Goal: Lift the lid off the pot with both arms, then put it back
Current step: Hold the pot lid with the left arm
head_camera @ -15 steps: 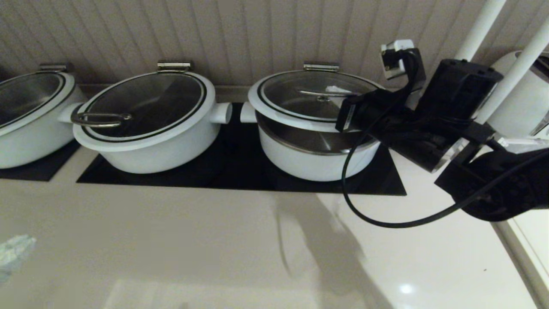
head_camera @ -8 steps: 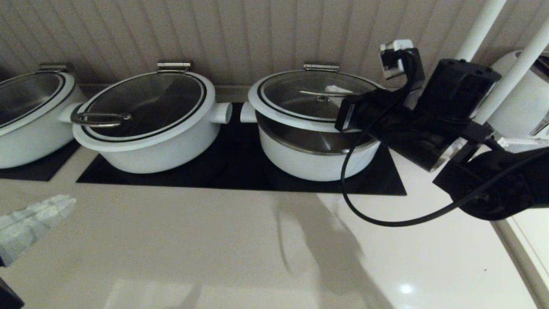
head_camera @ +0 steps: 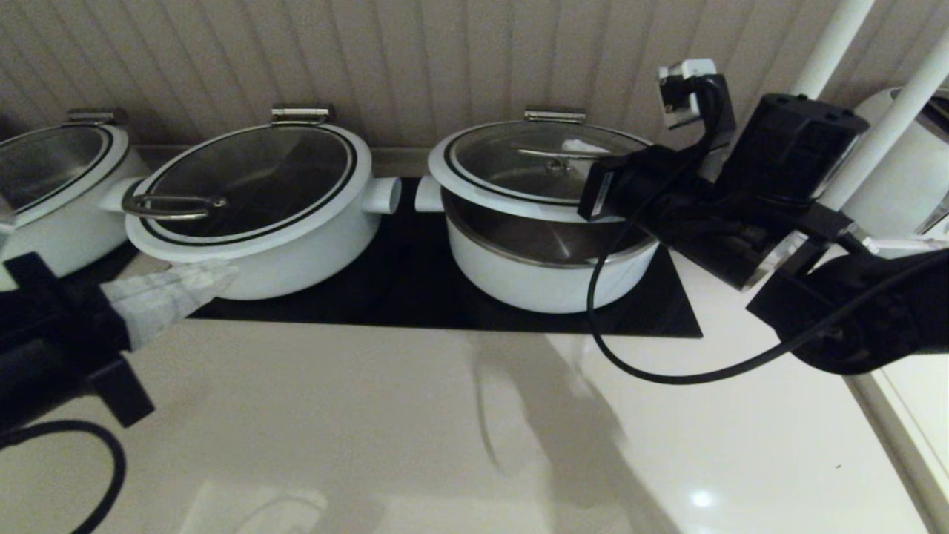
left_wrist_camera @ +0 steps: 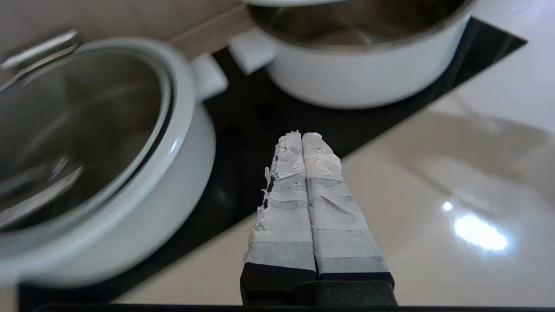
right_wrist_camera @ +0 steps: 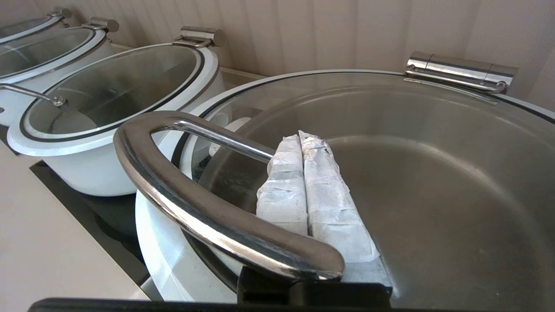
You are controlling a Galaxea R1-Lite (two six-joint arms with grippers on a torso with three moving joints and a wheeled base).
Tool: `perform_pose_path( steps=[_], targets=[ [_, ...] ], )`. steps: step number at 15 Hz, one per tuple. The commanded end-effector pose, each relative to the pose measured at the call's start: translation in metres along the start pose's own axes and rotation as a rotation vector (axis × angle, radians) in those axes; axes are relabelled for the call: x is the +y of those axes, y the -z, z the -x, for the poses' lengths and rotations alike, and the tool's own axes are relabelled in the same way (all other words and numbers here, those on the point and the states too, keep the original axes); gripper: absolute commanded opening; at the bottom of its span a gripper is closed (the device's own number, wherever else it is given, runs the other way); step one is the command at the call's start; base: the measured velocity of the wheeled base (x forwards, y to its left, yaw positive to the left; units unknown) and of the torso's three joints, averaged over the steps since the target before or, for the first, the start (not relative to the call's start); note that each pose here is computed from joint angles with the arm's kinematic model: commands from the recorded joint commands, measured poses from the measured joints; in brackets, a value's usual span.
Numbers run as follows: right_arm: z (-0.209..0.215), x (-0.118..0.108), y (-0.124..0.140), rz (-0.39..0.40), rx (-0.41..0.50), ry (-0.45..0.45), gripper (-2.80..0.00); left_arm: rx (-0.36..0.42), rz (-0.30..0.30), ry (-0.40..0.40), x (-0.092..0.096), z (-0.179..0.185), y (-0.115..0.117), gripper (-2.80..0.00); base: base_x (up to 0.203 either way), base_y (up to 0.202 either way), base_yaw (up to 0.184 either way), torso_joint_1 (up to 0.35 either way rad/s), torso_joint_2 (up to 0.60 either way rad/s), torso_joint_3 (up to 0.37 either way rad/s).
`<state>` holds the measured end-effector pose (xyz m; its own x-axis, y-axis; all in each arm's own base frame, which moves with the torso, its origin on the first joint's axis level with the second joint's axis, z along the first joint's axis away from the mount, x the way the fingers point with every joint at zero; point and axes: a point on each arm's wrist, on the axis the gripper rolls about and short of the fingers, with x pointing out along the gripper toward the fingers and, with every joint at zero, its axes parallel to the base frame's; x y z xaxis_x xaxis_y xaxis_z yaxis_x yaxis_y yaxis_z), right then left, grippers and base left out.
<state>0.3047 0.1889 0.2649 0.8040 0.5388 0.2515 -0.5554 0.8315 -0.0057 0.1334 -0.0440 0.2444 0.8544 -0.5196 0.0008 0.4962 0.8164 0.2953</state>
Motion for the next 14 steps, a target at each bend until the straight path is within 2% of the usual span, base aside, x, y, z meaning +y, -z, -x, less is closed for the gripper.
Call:
perform_pose_path(
  steps=[1, 5, 8, 14],
  targets=[
    [0.0, 0.0, 0.0, -0.001, -0.003, 0.0, -2.8, 0.061, 0.015, 0.06, -0.005, -0.038, 0.01, -2.8, 0.0, 0.0, 0.0, 0.0, 0.0, 0.0],
    [-0.004, 0.0, 0.002, 0.0, -0.003, 0.003, -2.8, 0.07, 0.008, 0.105, -0.028, -0.085, 0.021, -2.8, 0.0, 0.0, 0.0, 0.0, 0.0, 0.0],
    [-0.005, -0.001, 0.004, -0.001, 0.0, 0.012, -2.8, 0.055, 0.004, 0.095, -0.042, -0.114, 0.028, -2.8, 0.0, 0.0, 0.0, 0.0, 0.0, 0.0],
    [-0.005, -0.001, 0.004, -0.001, 0.0, 0.014, -2.8, 0.03, 0.008, 0.068, -0.064, -0.15, 0.029, -2.8, 0.0, 0.0, 0.0, 0.0, 0.0, 0.0]
  ],
)
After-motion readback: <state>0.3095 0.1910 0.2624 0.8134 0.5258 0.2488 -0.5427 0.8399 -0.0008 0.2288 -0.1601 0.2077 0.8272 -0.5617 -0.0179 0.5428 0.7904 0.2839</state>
